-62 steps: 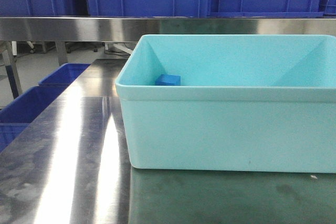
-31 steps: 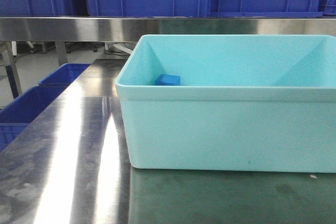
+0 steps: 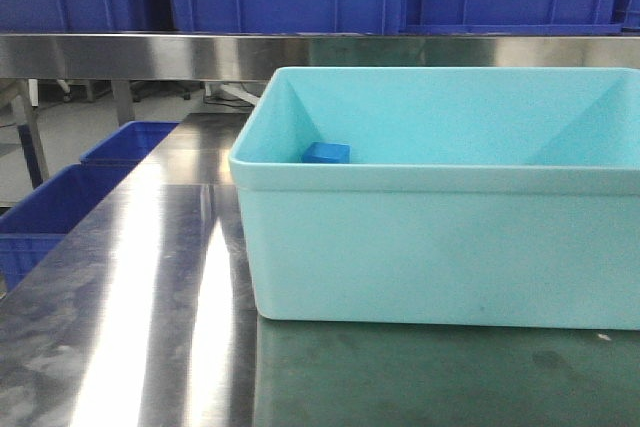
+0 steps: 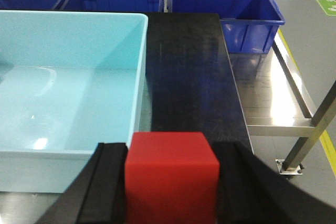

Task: Pick red cube and place on left shelf
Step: 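Drive the base to the blue-bin shelf holding the red cube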

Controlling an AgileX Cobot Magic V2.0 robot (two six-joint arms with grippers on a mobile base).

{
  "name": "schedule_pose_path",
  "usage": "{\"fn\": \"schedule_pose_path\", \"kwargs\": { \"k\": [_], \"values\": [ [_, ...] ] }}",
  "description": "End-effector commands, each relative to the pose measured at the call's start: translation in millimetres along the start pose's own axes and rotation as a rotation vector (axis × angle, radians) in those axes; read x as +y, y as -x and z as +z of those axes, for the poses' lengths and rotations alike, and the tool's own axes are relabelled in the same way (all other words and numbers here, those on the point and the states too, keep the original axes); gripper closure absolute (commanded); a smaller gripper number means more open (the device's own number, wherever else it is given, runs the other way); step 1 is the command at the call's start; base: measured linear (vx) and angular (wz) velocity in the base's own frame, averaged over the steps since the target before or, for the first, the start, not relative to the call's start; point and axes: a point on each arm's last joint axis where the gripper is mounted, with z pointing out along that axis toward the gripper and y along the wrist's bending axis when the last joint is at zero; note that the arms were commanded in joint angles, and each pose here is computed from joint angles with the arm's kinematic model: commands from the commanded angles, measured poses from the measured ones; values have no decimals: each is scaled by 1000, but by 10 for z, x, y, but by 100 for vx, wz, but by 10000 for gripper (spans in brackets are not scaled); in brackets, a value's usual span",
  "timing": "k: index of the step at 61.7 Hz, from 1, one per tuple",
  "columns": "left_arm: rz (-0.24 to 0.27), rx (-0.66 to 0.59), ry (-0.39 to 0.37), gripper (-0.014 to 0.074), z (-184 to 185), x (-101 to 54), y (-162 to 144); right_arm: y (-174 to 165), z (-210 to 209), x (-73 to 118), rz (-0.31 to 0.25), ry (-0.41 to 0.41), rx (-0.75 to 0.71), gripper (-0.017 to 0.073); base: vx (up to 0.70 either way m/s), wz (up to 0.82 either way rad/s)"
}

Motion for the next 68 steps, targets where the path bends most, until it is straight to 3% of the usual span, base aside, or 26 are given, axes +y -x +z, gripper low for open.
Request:
{"fn": "schedule_pose_path", "kwargs": {
  "k": [1, 31, 68],
  "values": [
    [-7, -80, 3, 492, -4, 7, 9, 136, -31, 1, -29, -3, -87, 377, 0, 0],
    [-7, -80, 3, 492, -4, 7, 9, 136, -31, 1, -29, -3, -87, 377, -6, 34],
    [-7, -80, 3, 492, -4, 7, 9, 136, -31, 1, -29, -3, -87, 377, -14, 77]
  ]
}}
